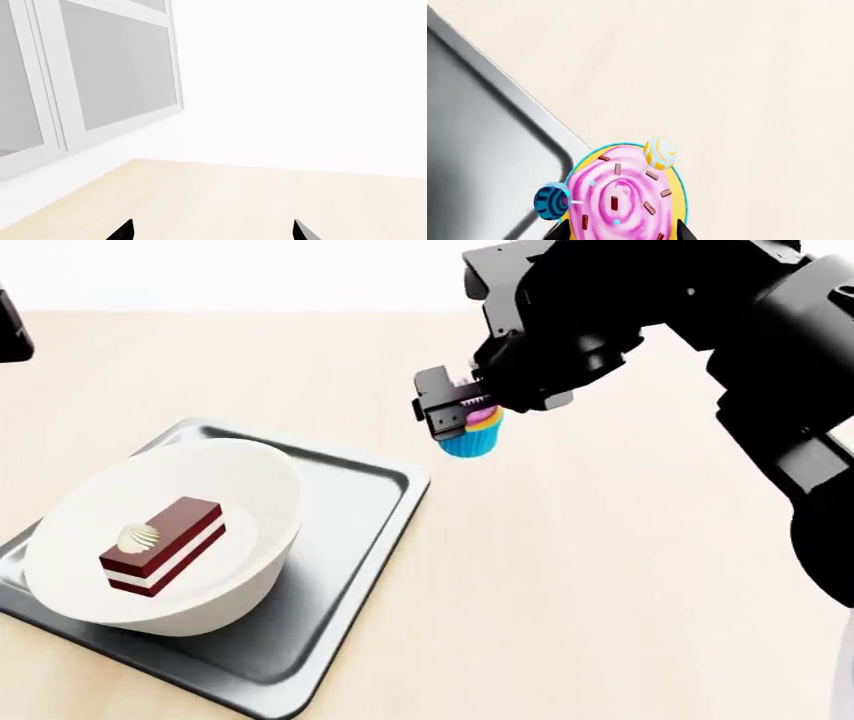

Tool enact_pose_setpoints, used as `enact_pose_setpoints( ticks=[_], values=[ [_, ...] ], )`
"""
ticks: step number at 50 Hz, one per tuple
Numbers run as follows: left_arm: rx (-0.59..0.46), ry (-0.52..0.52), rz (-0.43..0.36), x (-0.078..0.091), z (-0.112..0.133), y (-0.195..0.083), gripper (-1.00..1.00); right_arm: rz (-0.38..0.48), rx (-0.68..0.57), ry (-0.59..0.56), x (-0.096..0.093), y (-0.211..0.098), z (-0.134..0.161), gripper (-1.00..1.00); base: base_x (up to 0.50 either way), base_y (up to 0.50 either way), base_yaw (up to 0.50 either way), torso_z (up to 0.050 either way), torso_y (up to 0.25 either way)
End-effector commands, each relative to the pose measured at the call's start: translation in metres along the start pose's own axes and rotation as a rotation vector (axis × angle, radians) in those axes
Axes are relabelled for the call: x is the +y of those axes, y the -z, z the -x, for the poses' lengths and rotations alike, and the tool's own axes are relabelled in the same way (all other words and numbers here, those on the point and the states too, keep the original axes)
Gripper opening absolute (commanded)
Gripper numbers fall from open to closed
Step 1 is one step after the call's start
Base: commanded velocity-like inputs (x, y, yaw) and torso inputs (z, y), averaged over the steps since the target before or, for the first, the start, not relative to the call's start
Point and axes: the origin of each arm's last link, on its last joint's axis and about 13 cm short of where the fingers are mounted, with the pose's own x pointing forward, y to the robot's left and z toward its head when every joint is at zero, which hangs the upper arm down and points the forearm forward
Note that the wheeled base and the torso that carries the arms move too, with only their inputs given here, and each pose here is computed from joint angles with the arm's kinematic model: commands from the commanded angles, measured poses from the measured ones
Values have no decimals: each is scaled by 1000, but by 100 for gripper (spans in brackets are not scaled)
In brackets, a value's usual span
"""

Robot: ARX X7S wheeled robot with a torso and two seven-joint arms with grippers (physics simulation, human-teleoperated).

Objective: Pick up the bowl with cake and place it on the tray. Pick up the cupcake and place it on the tray.

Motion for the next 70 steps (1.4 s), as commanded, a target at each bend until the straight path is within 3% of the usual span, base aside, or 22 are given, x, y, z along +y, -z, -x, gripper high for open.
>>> enact_pose_setpoints(
  ticks=[1,33,70],
  values=[
    [-2,-2,1,1,1,0,100,66,-38,-71,18,-3,13,-100,0,0,0,0,0],
    [2,-9,5,4,4,2,100,181,-54,-205,59,-6,1,-100,0,0,0,0,0],
    [17,-6,0,3,1,7,100,96,-71,-252,58,13,-47,-100,0,0,0,0,0]
  ],
)
